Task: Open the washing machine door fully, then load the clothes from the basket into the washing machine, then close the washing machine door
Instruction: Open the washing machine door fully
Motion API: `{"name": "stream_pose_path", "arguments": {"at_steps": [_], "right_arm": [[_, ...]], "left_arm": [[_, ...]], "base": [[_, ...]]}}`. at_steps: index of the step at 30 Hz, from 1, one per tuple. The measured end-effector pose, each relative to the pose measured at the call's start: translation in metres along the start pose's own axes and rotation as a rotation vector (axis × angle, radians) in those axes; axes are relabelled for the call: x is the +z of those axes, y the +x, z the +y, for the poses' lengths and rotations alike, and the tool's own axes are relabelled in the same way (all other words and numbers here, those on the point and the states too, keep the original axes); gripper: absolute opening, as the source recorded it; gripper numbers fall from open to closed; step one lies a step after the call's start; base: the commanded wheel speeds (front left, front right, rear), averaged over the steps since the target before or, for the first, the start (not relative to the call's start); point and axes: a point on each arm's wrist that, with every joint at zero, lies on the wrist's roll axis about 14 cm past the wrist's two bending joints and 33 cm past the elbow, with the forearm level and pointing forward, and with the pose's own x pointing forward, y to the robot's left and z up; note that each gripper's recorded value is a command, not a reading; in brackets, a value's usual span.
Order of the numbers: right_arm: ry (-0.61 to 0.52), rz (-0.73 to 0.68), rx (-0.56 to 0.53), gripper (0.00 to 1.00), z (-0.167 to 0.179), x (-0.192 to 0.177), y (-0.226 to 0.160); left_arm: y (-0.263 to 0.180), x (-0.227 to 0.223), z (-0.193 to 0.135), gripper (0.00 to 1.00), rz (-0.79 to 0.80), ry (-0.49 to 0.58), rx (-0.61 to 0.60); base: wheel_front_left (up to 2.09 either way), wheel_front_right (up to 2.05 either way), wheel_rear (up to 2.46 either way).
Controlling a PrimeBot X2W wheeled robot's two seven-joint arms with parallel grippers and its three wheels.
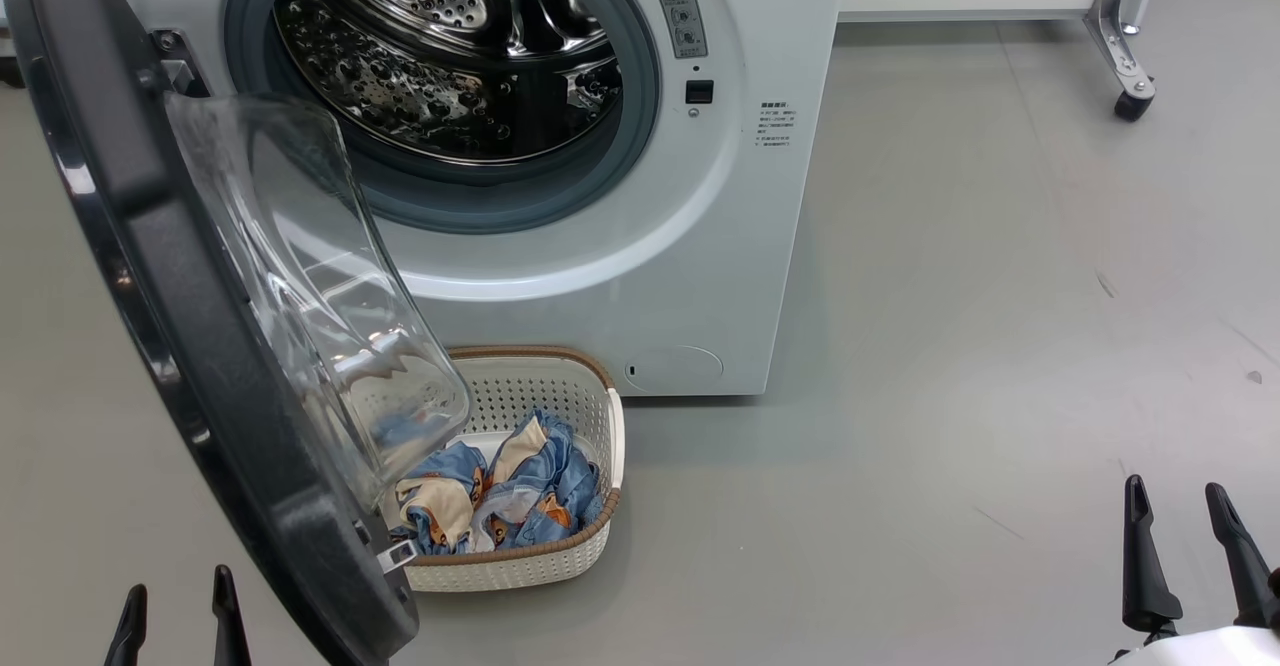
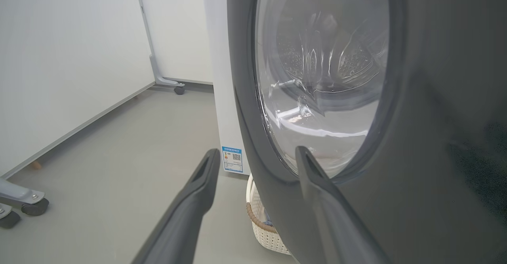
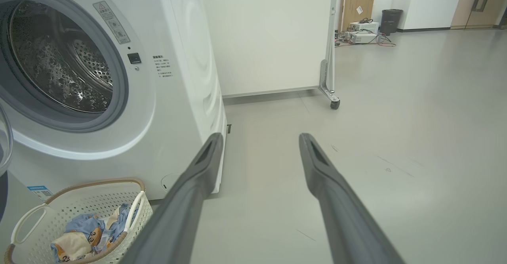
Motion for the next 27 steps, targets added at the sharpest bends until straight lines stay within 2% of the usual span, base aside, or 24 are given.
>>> {"name": "stream_pose_path", "arguments": {"at_steps": [4,5,7,8,10,11,20,23,27], "right_arm": [[-0.002,0.002,-0.010,1.00,-0.003,-0.001,-0.003],[0.001,0.001,-0.010,1.00,-0.003,-0.001,-0.003],[0.005,-0.002,-0.009,1.00,-0.002,-0.001,-0.004],[0.005,-0.002,-0.009,1.00,-0.003,-0.001,-0.004],[-0.006,0.006,-0.006,1.00,-0.004,-0.004,-0.005],[-0.010,0.011,-0.007,1.00,-0.005,-0.005,-0.006],[-0.022,0.041,-0.012,1.00,-0.006,-0.015,-0.009],[-0.024,0.045,-0.009,1.00,-0.006,-0.017,-0.008],[-0.016,0.042,-0.013,1.00,-0.005,-0.017,-0.006]], "left_arm": [[0.001,-0.001,-0.001,1.00,0.003,0.001,-0.003],[0.001,-0.002,-0.001,0.94,0.006,0.001,-0.003],[0.001,-0.003,-0.002,0.47,0.010,0.000,-0.007],[0.001,-0.003,-0.002,0.42,0.012,-0.001,-0.011],[0.001,-0.004,-0.002,0.08,0.013,-0.001,-0.011],[0.001,-0.004,-0.002,0.00,0.013,-0.001,-0.011],[0.000,-0.004,0.004,0.00,0.011,-0.017,0.013],[0.001,0.006,0.018,0.00,-0.021,-0.022,0.074],[0.008,0.043,0.039,0.00,-0.139,-0.008,0.168]], "base": [[0.00,0.00,0.00],[0.00,0.00,0.00],[0.00,0.00,0.00],[0.00,0.00,0.00],[0.00,0.00,0.00],[0.00,0.00,0.00],[0.00,0.00,0.00],[0.00,0.00,0.00],[0.00,0.00,0.00]]}}
